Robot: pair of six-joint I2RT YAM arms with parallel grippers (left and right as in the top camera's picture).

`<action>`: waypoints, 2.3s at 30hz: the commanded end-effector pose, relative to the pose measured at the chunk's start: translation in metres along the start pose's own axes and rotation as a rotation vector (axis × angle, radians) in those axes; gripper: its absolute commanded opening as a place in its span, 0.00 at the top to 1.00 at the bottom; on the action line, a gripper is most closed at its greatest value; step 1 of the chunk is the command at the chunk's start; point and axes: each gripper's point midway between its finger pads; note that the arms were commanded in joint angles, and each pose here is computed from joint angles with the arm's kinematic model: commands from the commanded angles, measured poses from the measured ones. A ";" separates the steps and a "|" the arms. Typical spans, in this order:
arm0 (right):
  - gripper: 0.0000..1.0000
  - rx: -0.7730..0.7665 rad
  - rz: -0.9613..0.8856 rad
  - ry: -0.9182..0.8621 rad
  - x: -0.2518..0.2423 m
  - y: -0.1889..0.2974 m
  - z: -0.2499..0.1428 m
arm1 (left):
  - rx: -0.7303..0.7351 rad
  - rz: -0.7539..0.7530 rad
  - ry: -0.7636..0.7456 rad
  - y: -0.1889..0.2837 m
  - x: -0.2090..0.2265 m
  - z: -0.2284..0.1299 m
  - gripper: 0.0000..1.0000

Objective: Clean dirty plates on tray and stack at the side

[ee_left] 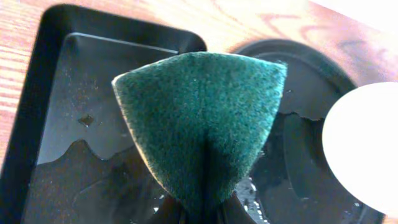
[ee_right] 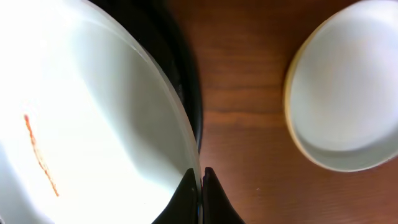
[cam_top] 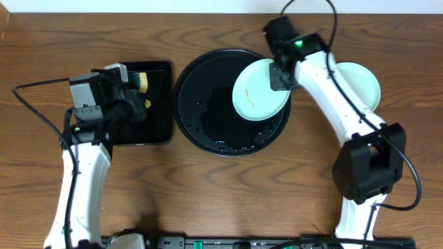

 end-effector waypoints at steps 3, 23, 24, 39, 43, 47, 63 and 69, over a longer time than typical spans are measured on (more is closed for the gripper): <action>0.99 0.102 0.203 0.014 0.010 0.011 -0.003 | -0.028 -0.042 -0.059 -0.004 -0.022 0.010 0.93; 0.99 0.204 0.211 -0.038 -0.011 -0.059 -0.038 | 0.043 -0.235 -0.219 0.010 -0.171 0.049 0.93; 0.99 0.203 0.212 -0.038 -0.011 -0.064 -0.040 | 0.052 -0.244 -0.227 0.005 -0.175 0.046 0.93; 0.99 0.215 0.050 -0.018 -0.045 -0.092 -0.065 | 0.272 -0.322 -0.334 -0.071 -0.226 -0.024 0.93; 0.99 0.216 0.050 -0.018 -0.045 -0.092 -0.066 | 0.288 -0.344 -0.361 -0.071 -0.240 -0.033 0.92; 0.99 0.214 0.052 -0.018 -0.044 -0.092 -0.065 | 0.296 -0.370 -0.396 -0.071 -0.257 -0.043 0.93; 0.99 0.203 0.057 -0.020 -0.043 -0.092 -0.062 | 0.350 -0.312 -0.460 -0.120 -0.270 -0.081 0.93; 0.99 0.202 0.059 -0.020 -0.043 -0.093 -0.062 | 0.388 -0.301 -0.446 -0.132 -0.266 -0.094 0.93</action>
Point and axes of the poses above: each gripper's point midway between its finger pads, its own y axis back along the fingers, its own x axis along the line the jaws close on, z = x × y, and after that the axes turned 15 degrees about -y, right-handed
